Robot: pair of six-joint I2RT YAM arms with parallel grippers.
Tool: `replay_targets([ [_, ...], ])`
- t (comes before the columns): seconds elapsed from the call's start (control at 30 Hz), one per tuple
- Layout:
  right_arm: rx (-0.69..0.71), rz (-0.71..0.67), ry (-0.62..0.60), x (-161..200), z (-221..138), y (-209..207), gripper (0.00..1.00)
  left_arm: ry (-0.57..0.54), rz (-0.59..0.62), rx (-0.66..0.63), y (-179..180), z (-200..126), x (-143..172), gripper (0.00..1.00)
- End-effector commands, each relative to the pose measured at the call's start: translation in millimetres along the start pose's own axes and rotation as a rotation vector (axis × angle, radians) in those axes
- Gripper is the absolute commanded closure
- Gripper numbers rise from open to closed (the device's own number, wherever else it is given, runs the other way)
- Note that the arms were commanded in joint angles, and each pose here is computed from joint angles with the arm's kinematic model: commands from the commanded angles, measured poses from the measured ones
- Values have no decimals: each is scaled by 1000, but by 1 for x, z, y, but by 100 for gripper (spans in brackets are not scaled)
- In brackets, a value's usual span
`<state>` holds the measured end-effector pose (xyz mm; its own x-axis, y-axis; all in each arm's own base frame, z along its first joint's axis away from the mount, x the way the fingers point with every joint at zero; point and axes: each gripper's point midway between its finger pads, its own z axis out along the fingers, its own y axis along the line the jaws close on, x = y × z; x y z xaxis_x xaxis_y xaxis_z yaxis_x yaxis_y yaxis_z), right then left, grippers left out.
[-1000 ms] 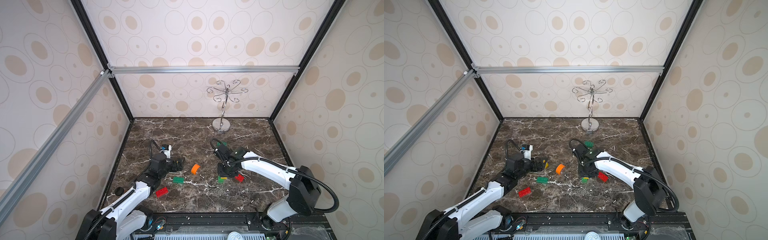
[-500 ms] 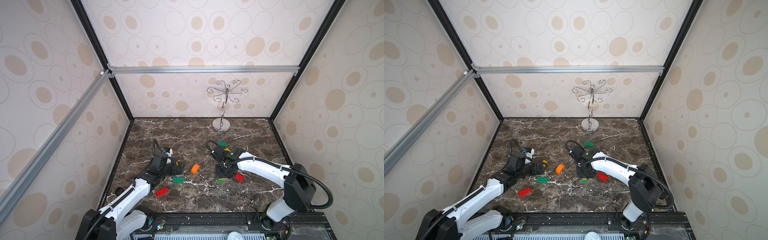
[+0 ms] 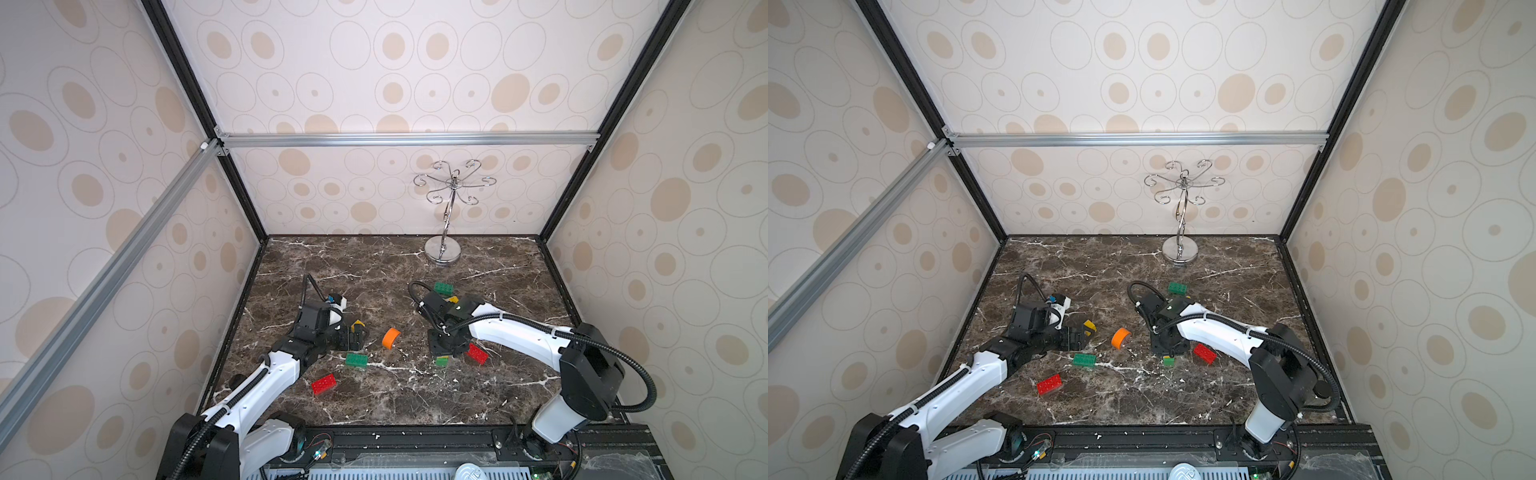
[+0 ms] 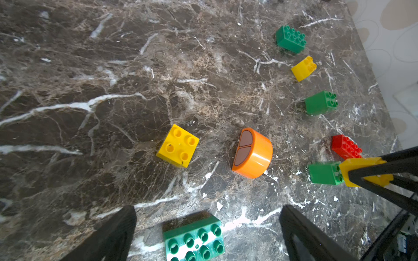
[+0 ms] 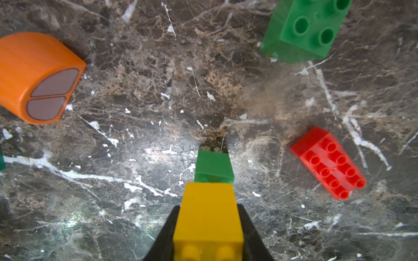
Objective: Assemble an ice cream with lego
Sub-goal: Assemble the lego brick with the lego brick.
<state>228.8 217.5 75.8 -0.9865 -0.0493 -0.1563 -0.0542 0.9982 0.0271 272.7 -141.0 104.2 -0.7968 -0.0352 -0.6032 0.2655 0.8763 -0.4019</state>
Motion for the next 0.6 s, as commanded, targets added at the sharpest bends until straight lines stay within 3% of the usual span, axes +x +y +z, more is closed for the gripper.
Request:
replay_targets([
  [0.0, 33, -11, 2, 1, 2, -3, 96, -3, 37, 51, -7, 1, -2, 0],
  [0.57, 78, 80, 74, 19, 22, -14, 99, -19, 28, 15, -1, -1, -3, 0],
])
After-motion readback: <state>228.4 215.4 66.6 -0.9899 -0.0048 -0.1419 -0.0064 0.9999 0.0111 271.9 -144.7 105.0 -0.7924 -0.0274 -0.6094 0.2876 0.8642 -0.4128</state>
